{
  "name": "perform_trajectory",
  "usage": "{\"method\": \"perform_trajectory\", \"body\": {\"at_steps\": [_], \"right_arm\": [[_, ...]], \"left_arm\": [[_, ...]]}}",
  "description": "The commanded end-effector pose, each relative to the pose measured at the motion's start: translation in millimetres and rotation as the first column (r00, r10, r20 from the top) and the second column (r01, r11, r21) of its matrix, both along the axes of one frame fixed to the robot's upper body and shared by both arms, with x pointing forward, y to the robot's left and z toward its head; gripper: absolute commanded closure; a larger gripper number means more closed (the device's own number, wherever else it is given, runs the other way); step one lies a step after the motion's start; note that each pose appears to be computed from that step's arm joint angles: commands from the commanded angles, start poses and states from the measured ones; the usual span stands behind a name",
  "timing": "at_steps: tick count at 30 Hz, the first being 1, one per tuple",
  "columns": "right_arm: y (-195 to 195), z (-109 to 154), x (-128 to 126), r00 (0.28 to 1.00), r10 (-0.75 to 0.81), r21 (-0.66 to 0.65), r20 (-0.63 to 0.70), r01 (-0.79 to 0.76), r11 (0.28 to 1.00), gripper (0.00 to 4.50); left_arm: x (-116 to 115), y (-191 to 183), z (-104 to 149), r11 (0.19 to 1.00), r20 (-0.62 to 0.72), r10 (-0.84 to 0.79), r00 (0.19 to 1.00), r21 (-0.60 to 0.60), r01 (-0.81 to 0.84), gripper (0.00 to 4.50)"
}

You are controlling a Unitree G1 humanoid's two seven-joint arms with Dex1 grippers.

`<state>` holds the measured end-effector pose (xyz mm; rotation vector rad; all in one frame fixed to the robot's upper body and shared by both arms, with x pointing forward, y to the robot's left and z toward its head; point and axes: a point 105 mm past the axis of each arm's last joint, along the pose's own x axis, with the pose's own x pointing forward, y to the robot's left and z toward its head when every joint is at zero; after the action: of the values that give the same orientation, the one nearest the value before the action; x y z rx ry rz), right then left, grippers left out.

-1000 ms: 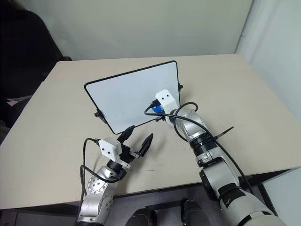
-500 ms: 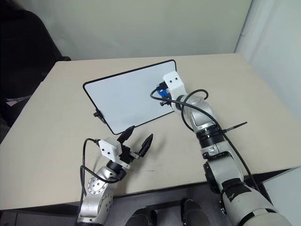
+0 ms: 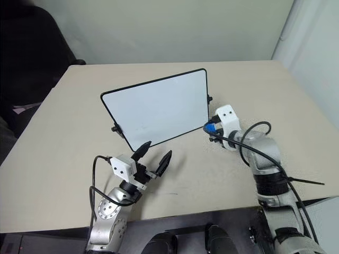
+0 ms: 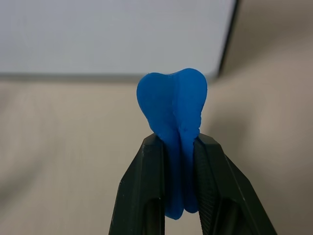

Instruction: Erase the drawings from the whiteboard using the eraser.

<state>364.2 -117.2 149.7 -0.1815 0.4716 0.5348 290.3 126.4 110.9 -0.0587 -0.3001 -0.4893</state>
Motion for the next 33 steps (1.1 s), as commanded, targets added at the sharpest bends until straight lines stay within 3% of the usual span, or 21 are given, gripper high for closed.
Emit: {"method": "perform_trajectory", "body": {"at_steps": [1,6,10,11,16,19,23,29,33], "right_arm": [[-10,9,-19,0.999,0.033,-0.008,-0.013,-0.033,0.999,4.06],[-32,-29,-39,0.988,0.018,-0.139,-0.151,-0.039,0.989,4.06],[-34,-41,-40,0.984,0.012,-0.135,-0.178,-0.036,0.990,4.06],[-33,-40,-39,0.985,0.012,-0.123,-0.173,-0.034,0.992,3.32],[-34,-31,-32,0.996,0.013,-0.138,-0.088,-0.025,0.990,1.67],[-29,-9,-31,0.997,0.060,-0.074,0.058,-0.055,0.996,0.70],[-26,12,-39,0.972,0.109,0.028,0.208,-0.117,0.993,0.70],[-1,42,-55,0.894,0.149,0.244,0.423,-0.271,0.931,0.70],[20,43,-68,0.835,0.145,0.407,0.530,-0.401,0.820,0.70]], "left_arm": [[-2,-3,9,1.000,0.040,-0.003,0.999,-0.003,0.003,0.00],[-1,-7,8,1.000,0.039,-0.010,0.999,-0.007,0.010,0.00],[1,-9,7,1.000,0.042,-0.012,0.999,-0.007,0.013,0.00],[1,-9,7,1.000,0.043,-0.012,0.999,-0.007,0.013,0.00],[2,-9,8,1.000,0.045,-0.011,0.999,-0.005,0.011,0.00],[3,-9,8,1.000,0.045,-0.008,0.999,-0.004,0.008,0.00],[3,-8,7,1.000,0.041,-0.004,0.999,-0.005,0.004,0.00],[3,-8,6,1.000,0.036,-0.007,0.999,-0.008,0.007,0.00],[2,-9,8,1.000,0.042,-0.015,0.999,-0.001,0.015,0.00]]}}
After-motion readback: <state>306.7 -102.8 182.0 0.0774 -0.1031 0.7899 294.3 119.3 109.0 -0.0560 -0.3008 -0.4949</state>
